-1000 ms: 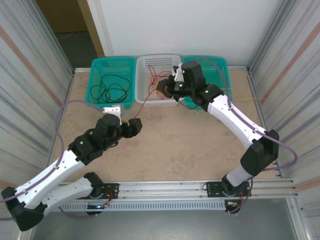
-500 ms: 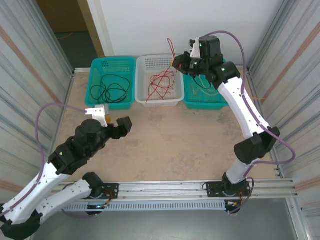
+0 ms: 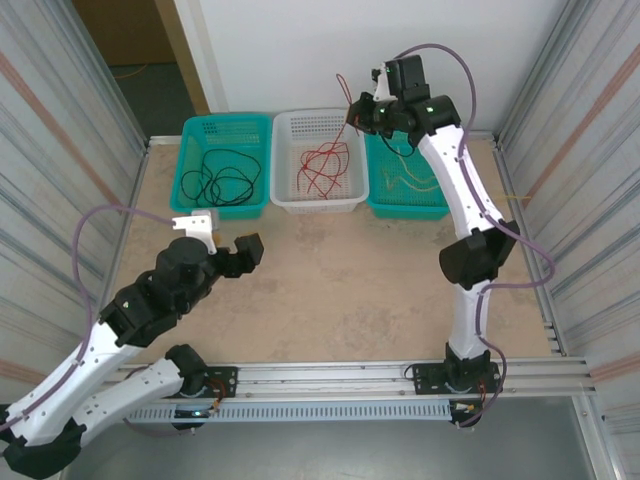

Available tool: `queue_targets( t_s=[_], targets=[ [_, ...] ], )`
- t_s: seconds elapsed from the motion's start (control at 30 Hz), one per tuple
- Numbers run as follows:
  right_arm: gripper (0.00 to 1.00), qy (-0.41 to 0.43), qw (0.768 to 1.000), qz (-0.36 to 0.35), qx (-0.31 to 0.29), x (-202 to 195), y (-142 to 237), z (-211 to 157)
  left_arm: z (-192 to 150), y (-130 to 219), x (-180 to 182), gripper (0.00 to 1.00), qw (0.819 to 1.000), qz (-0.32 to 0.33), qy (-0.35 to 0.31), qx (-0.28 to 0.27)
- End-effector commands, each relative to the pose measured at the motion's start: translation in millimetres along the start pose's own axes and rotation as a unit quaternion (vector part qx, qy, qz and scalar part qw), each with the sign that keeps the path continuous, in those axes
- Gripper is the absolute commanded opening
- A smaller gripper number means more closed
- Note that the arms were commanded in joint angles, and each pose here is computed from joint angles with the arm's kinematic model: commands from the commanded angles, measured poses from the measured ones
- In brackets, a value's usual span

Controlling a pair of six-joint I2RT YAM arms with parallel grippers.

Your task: Untangle the cables

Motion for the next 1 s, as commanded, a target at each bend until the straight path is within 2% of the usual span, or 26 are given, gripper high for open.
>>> queue_targets(
  t_s=[0.0, 0.53, 0.67, 0.8, 0.9, 0.97],
  targets=[
    [0.0, 0.02, 1.0, -0.018, 0.014, -5.8, -6.2, -2.8, 3.0, 0.3, 0.0, 0.95, 1.0, 0.01, -0.004, 0.001],
    [0.02, 0.042, 0.997, -0.053, 0.044, -19.4, -33.8, -16.8, 2.9, -8.4, -5.4, 0.95, 1.0, 0.007, -0.007, 0.013],
    [0.15, 0.044, 0.997, -0.055, 0.04, -19.1, -35.1, -14.5, 2.3, -8.6, -4.7, 0.95, 1.0, 0.01, -0.008, 0.015],
    [0.2, 0.05, 0.997, -0.054, 0.031, -15.3, -30.0, -11.2, 3.1, -7.8, -3.9, 0.95, 1.0, 0.012, -0.01, 0.014],
    [0.36, 0.055, 0.997, -0.054, 0.02, -11.1, -21.0, -8.5, 3.4, -7.8, -3.4, 0.95, 1.0, 0.015, -0.01, 0.013],
    [0.39, 0.061, 0.997, -0.051, 0.01, -5.6, -10.0, -6.5, 4.4, -7.0, -3.3, 0.95, 1.0, 0.016, -0.01, 0.011]
  ],
)
Point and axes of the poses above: each hand's point on the last joint's axis, 136 mm out from that joint toward the fingers, its own y axis back along the fingers, its own x axis along the line the jaws close on, z = x × y, the point moved 7 cm from there along y, back along the fingers, and after that the axes turned 10 degrees about -y, right-handed, at the moved point
